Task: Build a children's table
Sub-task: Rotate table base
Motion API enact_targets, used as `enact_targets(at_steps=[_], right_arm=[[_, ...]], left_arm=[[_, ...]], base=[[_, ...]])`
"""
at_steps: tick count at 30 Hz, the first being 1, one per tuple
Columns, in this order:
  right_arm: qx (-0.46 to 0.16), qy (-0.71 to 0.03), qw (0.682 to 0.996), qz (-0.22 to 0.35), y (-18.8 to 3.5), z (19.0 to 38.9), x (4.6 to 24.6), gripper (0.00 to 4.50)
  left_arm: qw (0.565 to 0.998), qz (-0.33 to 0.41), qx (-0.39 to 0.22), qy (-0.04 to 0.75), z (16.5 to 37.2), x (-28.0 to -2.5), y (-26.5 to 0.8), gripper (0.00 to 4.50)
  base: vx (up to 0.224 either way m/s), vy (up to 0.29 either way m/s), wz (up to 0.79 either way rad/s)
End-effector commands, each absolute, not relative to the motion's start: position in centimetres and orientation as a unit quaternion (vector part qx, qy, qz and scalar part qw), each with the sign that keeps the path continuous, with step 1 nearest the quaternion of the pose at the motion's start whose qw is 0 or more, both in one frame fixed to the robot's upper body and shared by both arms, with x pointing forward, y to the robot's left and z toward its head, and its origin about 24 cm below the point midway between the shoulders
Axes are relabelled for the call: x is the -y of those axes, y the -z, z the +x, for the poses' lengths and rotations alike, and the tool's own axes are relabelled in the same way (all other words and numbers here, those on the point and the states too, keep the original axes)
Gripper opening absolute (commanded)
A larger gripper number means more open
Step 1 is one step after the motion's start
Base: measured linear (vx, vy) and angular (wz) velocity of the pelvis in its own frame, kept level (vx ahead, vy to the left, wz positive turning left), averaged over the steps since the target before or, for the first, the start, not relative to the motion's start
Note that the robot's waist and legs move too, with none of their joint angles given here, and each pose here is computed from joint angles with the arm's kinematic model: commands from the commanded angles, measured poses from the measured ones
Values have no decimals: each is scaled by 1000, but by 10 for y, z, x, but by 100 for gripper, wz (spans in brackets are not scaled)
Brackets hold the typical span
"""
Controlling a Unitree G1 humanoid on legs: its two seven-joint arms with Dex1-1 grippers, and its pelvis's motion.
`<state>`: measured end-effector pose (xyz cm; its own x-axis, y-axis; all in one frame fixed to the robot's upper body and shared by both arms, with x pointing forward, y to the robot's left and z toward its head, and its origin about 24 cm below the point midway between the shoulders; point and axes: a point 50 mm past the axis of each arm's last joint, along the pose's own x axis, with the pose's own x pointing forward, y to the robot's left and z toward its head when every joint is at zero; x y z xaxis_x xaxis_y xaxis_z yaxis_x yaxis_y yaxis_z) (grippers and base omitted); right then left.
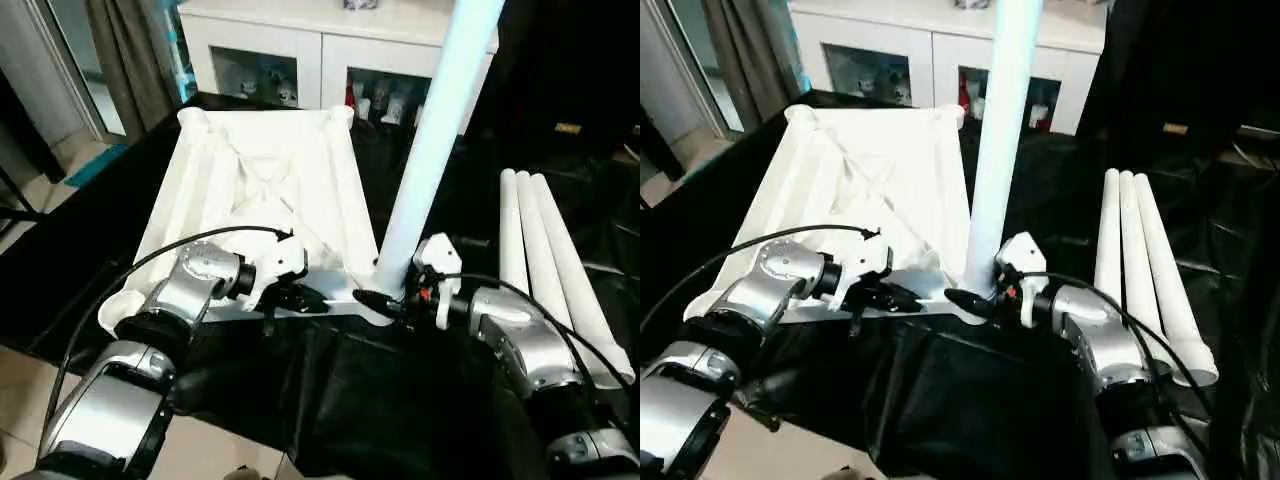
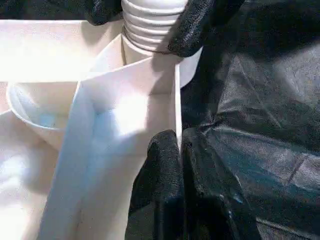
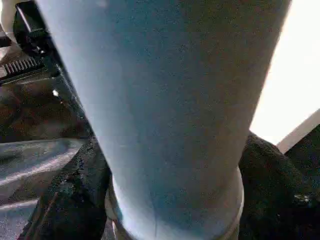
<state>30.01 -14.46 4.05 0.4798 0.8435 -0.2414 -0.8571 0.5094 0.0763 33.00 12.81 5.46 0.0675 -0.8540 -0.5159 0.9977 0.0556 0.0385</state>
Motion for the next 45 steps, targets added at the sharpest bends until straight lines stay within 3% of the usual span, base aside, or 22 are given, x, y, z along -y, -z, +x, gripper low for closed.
enact_targets(at_steps=[1,3,6,10,16,18,20,21,26,29,33,39,45], right_arm=[[-124,-494,860,-27,-42,300,144,304],[-128,-475,870,-23,-38,301,143,286],[-151,-370,917,-26,-20,311,143,280],[-164,-293,942,0,-11,317,142,275],[-195,-157,967,55,-3,334,123,274],[-197,-153,967,56,-3,336,119,274],[-195,-167,965,54,-5,338,110,274],[-192,-172,965,53,-6,338,108,330],[-172,-196,965,41,-13,343,104,382],[-164,-214,963,29,-16,343,104,382],[-142,-293,945,-2,-24,338,111,382],[-128,-404,904,-48,-34,319,135,382],[-124,-442,887,-40,-40,307,147,382]], left_arm=[[700,196,-178,664,329,-128,-56,0],[705,204,-177,655,330,-126,-55,0],[739,240,-185,602,339,-117,-49,0],[777,228,-192,555,349,-105,-50,0],[842,186,-179,474,366,-61,-63,0],[843,184,-177,473,366,-57,-64,0],[841,188,-169,479,366,-50,-66,0],[839,187,-168,482,365,-48,-66,0],[827,199,-171,498,363,-51,-63,0],[819,202,-173,508,361,-54,-61,0],[786,214,-167,556,354,-66,-57,0],[725,216,-168,632,340,-89,-54,0],[695,207,-174,667,331,-102,-54,0]], base=[[0,0,0],[0,0,0],[0,0,0],[0,0,0],[0,0,0],[0,0,0],[0,0,0],[0,0,0],[0,0,0],[0,0,0],[0,0,0],[0,0,0],[0,0,0]])
